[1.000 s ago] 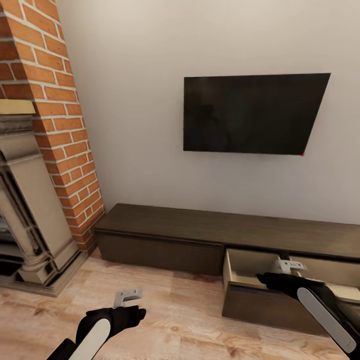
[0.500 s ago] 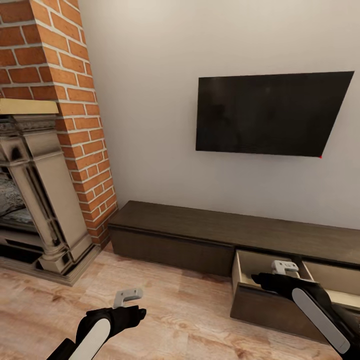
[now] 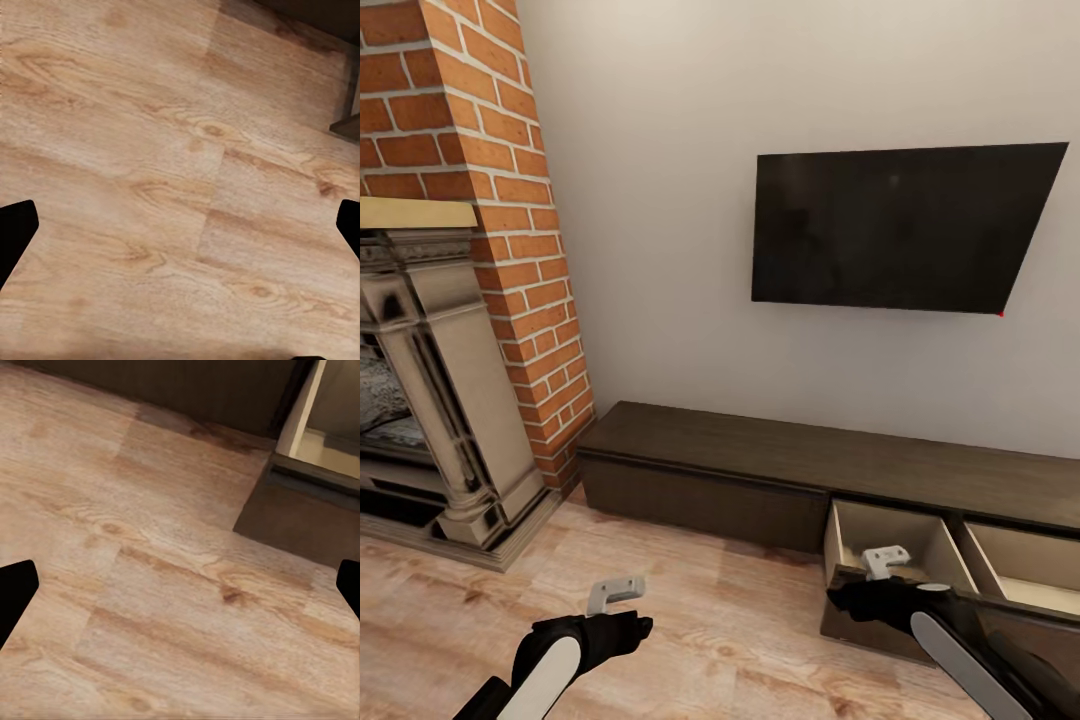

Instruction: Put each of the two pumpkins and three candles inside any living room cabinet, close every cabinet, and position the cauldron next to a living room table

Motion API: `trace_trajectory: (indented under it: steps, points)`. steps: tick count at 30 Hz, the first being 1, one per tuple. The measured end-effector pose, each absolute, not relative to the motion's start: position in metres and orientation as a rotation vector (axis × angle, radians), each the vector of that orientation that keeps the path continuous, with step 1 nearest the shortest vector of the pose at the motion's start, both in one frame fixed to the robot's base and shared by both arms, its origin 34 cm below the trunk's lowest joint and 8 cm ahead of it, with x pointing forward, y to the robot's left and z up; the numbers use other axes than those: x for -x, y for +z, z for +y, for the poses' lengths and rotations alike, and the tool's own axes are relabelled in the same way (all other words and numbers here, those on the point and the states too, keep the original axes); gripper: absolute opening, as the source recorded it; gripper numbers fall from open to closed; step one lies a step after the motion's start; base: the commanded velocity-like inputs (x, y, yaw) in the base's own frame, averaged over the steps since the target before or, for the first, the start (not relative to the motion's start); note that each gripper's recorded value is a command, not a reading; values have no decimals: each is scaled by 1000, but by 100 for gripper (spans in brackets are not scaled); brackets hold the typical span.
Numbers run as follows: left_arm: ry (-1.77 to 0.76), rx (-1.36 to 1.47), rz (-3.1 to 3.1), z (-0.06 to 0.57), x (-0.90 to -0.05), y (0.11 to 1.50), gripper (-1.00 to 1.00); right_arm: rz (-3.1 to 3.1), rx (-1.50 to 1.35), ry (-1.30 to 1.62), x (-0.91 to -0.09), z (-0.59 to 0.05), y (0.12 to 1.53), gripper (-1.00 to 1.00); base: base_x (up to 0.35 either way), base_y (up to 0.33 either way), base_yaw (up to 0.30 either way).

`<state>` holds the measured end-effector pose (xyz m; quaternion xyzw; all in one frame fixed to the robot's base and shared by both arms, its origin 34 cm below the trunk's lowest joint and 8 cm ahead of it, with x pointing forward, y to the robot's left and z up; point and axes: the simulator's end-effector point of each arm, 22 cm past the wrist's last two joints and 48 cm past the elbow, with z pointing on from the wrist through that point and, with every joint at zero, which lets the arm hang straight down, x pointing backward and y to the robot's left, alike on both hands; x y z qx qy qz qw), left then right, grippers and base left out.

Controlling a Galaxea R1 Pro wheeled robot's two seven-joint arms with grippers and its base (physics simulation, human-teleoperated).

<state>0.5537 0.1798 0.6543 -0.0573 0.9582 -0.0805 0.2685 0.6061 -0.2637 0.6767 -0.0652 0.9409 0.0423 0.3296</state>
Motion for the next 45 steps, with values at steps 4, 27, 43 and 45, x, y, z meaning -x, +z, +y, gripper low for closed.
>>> trace_trajectory:
  steps: [4,27,43,45]
  points:
    - [-216,164,2582,182,-555,659,100,2469,186,115,-603,-259,677,100,-6,0,0]
    - [-214,168,2576,184,-560,703,100,2482,177,110,-605,-258,714,100,-95,0,215]
    - [-186,201,2564,191,-564,729,100,2496,166,140,-604,-242,733,100,0,0,291]
    - [-177,205,2568,193,-563,730,100,2498,164,138,-604,-243,736,100,0,0,291]
